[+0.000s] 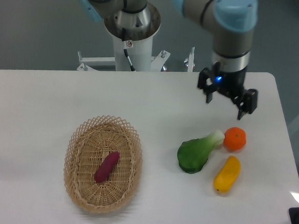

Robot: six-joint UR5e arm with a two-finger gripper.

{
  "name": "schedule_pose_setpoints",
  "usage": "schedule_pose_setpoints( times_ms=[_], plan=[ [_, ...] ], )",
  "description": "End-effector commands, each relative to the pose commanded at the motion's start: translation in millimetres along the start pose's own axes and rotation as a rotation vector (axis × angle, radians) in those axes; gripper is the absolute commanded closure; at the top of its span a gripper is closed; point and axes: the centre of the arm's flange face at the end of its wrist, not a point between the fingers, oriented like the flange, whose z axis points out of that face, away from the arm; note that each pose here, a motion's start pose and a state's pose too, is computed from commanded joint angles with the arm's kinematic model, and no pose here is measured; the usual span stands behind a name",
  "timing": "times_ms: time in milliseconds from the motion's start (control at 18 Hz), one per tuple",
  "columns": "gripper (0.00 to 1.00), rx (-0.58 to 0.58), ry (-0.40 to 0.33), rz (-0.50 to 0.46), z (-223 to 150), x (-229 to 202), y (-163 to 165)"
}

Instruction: Place the sweet potato in the basket

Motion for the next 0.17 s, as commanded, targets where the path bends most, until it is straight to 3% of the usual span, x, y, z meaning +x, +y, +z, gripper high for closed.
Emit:
schedule_pose_setpoints(
  times_ms=[167],
  plan=[
    [0.0, 0.0, -0.003, -0.009, -1.2, -2.5, 5.9]
  ],
)
